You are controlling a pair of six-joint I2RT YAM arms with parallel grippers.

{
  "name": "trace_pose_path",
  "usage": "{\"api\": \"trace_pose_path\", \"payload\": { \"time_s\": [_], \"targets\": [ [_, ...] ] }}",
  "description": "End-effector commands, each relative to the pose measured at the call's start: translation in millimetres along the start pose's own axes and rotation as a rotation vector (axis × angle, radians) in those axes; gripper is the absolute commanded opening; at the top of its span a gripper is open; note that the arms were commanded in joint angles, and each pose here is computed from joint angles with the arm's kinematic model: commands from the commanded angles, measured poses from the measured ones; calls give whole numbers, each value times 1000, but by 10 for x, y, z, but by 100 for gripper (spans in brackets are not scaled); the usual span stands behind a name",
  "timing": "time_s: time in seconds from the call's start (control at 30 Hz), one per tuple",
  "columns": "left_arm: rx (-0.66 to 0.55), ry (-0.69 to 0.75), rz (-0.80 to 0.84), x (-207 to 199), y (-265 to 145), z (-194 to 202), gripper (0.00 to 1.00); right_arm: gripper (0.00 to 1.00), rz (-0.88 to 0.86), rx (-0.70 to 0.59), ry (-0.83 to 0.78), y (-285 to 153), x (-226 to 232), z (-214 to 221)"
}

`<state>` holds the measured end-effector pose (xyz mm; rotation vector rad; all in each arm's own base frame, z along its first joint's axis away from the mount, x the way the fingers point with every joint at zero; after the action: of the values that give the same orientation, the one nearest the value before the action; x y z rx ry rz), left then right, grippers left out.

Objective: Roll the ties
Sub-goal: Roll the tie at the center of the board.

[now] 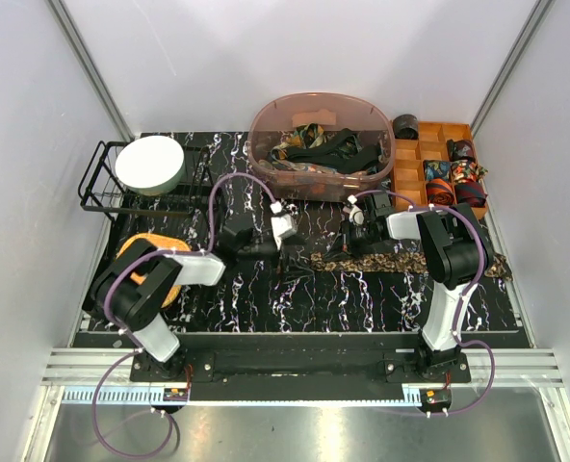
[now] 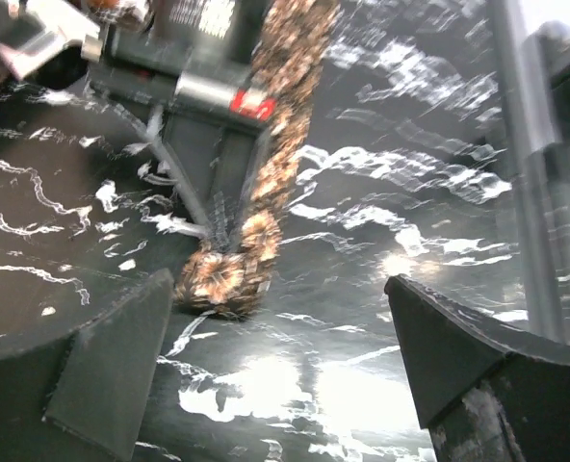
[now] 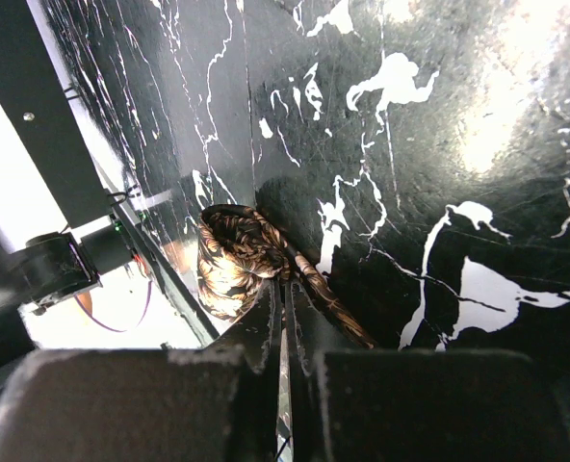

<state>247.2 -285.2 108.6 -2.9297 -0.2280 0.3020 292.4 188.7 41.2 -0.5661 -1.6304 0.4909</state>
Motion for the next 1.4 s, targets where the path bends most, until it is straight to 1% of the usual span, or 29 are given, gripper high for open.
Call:
{"api": "trace_pose_path", "payload": {
  "time_s": [0.0,0.03,0.07,0.1,0.13,0.17,0.2,0.23,0.33,0.37,0.4,0.47,0.5,0.53,0.57,0.67,0.73,0.77,0.8,0.83,0.87,0.9,1.0,1.07,1.13,1.2,1.23,1.27,1.37],
  "targets": [
    [-57,-166,162,-177,-162,-456,99,0,180,-15,-40,29,-307,75],
    [-28,-228,233,-157,-109,-616,99,0,182,-17,-39,26,-310,83],
    [-1,-281,258,-155,-92,-661,99,0,181,-22,-43,22,-309,71],
    [49,-355,226,-150,-85,-630,99,0,179,-22,-45,24,-301,73],
    [61,-158,188,-74,-29,-743,99,0,179,-23,-45,24,-301,73],
    [213,-91,154,-350,36,-651,99,0,177,-22,-45,24,-300,74],
    [264,100,-78,-101,110,-773,99,0,175,-22,-45,21,-300,72],
    [290,117,-83,-131,130,-812,99,0,174,-22,-44,25,-295,72],
    [220,69,-81,-171,65,-1024,99,0,174,-27,-52,21,-289,63],
    [141,91,-96,-164,36,-1210,99,0,176,-24,-50,19,-297,79],
    [116,3,-100,-200,15,-1185,99,0,173,-25,-52,20,-293,75],
    [43,-46,-97,-186,4,-1323,99,0,173,-28,-48,21,-291,69],
    [24,-144,-90,-207,11,-1317,99,0,172,-30,-50,19,-287,65],
    [3,-159,-79,-214,18,-1329,99,0,174,-31,-47,19,-294,64],
    [-38,-126,-59,-220,30,-1387,99,0,174,-31,-47,23,-293,67],
    [-80,-78,-2,-282,-23,-1143,99,0,177,-33,-43,16,-296,69],
    [-111,-34,-26,-197,-49,-1074,99,0,177,-30,-46,23,-290,71],
    [-106,-67,-55,-115,-102,-902,99,0,183,-30,-40,26,-306,69],
    [-133,-83,-54,-101,-125,-840,99,0,183,-30,-36,22,-309,69],
    [-156,-66,-53,-91,-137,-743,99,0,185,-28,-36,22,-311,67],
    [-194,8,-30,-141,-163,-639,99,0,189,-25,-34,32,-321,72],
    [-182,92,-44,-108,-170,-566,99,0,189,-26,-33,33,-319,63],
    [-119,159,-50,-8,-98,-281,99,0,193,-19,-29,34,-329,76],
    [-115,181,-22,11,-41,-86,99,0,190,-17,-32,33,-330,74],
    [-132,205,-13,4,6,-35,98,0,190,-11,-32,31,-321,79],
    [-128,180,-13,38,73,72,97,0,183,-7,-30,29,-318,81],
    [-163,204,-22,53,98,14,97,0,179,-1,-27,31,-315,87],
    [-154,187,-47,100,127,111,96,0,177,8,-27,38,-323,96],
    [-182,232,-70,162,179,127,94,0,170,27,-25,54,-321,113]
  ]
}}
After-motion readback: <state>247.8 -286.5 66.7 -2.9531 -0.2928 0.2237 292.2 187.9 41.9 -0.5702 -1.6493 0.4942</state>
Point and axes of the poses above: each gripper's point midway between its finger pads, its own y axis out along the fingers, its own x axis along the line the jaws close on, z = x × y, the point moved 5 cm from there along -y, back along the fingers, and after that the axes turned 3 degrees about -y, right-handed, at the moved point
